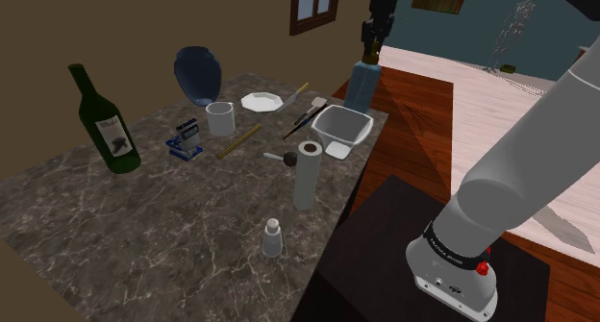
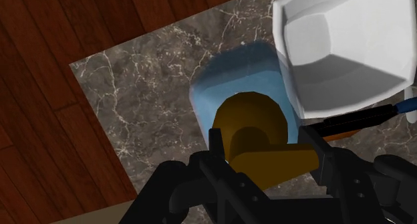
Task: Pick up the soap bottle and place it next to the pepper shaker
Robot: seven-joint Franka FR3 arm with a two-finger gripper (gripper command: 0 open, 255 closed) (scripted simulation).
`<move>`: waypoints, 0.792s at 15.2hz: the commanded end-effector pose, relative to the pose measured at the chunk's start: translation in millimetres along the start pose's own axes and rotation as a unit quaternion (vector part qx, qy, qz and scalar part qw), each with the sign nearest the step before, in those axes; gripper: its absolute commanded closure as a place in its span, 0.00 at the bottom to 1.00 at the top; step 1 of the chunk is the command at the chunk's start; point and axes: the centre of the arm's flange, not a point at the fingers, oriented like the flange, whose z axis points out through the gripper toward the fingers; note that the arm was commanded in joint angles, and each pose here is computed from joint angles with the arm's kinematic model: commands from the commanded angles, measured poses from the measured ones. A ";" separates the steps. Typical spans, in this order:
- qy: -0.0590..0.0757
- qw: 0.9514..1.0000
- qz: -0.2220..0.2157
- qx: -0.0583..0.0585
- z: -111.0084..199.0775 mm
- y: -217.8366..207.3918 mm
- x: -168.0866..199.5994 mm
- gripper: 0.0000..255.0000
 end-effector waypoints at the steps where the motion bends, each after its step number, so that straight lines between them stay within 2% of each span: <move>1: 0.000 1.000 0.000 0.000 -10.0 1.6 -0.6 1.00; 12: 0.000 1.000 0.000 0.000 -67.9 6.0 -0.5 1.00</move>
